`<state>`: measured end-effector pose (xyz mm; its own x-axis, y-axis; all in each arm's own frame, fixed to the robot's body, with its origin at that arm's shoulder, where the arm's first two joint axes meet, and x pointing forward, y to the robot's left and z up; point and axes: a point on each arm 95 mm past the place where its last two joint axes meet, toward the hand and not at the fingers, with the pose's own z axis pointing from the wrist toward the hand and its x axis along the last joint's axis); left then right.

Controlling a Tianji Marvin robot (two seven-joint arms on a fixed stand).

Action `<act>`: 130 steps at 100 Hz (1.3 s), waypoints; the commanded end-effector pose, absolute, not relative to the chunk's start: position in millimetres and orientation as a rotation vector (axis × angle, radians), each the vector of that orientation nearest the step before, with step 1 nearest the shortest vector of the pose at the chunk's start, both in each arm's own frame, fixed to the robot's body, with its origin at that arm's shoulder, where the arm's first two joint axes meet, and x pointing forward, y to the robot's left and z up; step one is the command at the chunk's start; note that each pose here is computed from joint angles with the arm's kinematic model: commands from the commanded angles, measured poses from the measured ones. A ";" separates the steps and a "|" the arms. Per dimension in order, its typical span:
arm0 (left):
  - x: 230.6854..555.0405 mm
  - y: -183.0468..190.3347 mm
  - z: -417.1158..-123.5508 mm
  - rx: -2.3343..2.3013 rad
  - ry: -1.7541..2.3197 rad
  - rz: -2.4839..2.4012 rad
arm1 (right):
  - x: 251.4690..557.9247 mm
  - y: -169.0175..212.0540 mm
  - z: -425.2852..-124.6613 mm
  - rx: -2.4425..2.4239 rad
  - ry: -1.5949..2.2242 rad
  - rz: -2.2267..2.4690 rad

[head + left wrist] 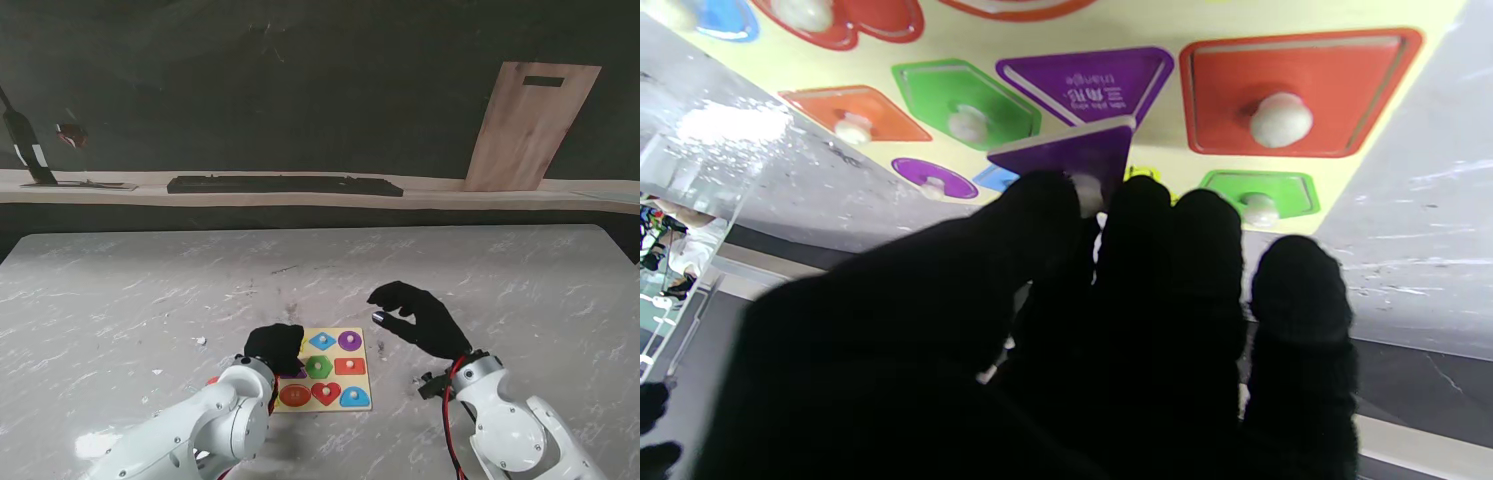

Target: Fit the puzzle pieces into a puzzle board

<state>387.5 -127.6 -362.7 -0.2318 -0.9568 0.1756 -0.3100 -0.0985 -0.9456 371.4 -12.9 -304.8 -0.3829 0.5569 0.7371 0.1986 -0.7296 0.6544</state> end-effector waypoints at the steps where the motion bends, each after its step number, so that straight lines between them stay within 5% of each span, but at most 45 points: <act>1: 386.1 -130.3 -364.1 -1.397 1.581 -1.347 | 368.8 -10.4 -305.0 1.587 1.019 2.218; 130: 393.5 -127.6 -381.3 -1.304 1.718 -1.306 | 371.6 -10.0 -306.4 1.589 1.029 2.193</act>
<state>393.6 -129.5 -380.5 -0.3282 -0.9400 0.0935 -0.3322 0.0222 -0.9429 373.4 -12.2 -304.3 -0.3800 0.5679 0.7301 0.1955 -0.7222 0.6635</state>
